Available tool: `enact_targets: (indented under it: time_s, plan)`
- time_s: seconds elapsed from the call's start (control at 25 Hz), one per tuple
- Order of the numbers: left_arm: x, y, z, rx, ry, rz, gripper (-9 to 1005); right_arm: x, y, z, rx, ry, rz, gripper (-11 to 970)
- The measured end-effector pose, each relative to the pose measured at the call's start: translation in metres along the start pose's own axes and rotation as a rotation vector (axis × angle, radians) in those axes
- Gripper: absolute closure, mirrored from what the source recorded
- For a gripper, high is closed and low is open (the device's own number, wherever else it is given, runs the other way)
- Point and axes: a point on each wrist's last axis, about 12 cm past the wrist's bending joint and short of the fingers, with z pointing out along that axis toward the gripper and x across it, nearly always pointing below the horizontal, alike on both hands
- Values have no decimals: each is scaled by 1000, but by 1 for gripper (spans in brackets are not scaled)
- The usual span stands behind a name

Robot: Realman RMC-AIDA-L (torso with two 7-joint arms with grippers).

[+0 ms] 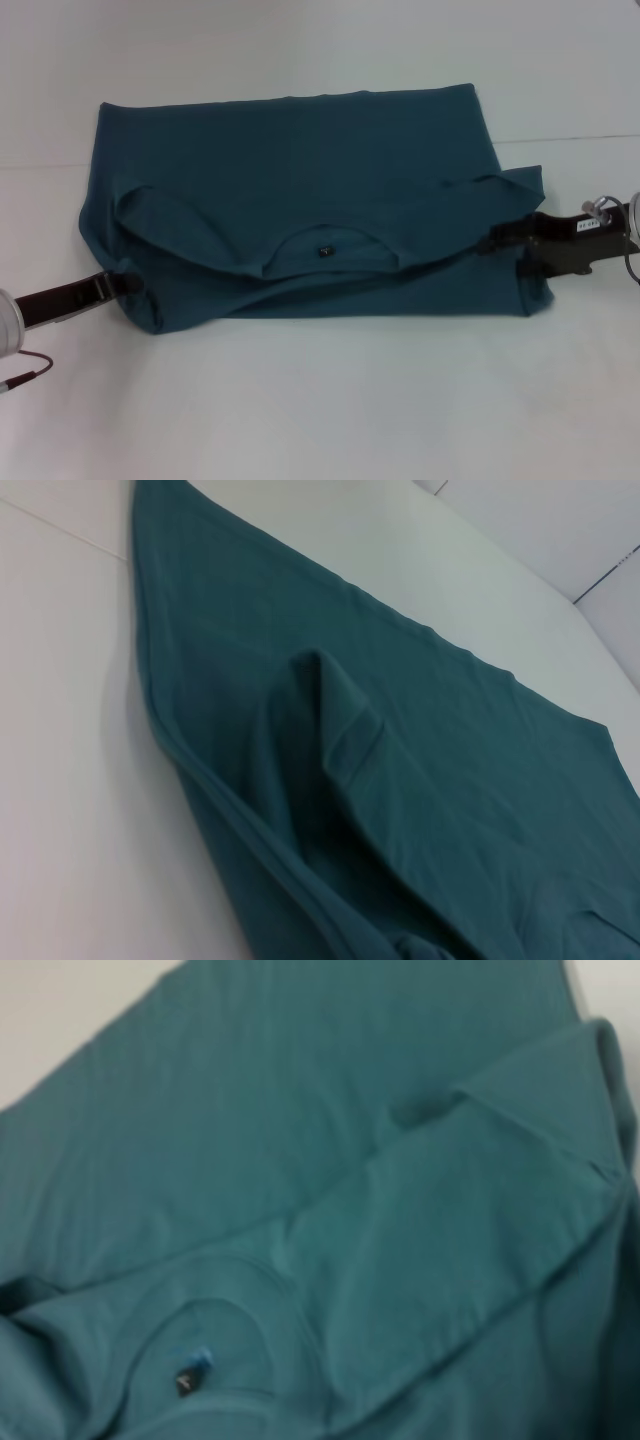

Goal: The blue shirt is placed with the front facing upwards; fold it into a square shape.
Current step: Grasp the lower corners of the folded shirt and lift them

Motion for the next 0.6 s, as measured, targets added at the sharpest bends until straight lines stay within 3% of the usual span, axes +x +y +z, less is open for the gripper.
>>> enact_targets:
  time_s: [0.24, 0.6]
  plan:
    - [0, 0, 0, -3, -2, 0, 954, -4, 0, -6, -38, -18, 4, 226]
    - [0, 0, 0, -4, -2, 0, 953, -8, -12, -30, -16, 28, 2, 226]
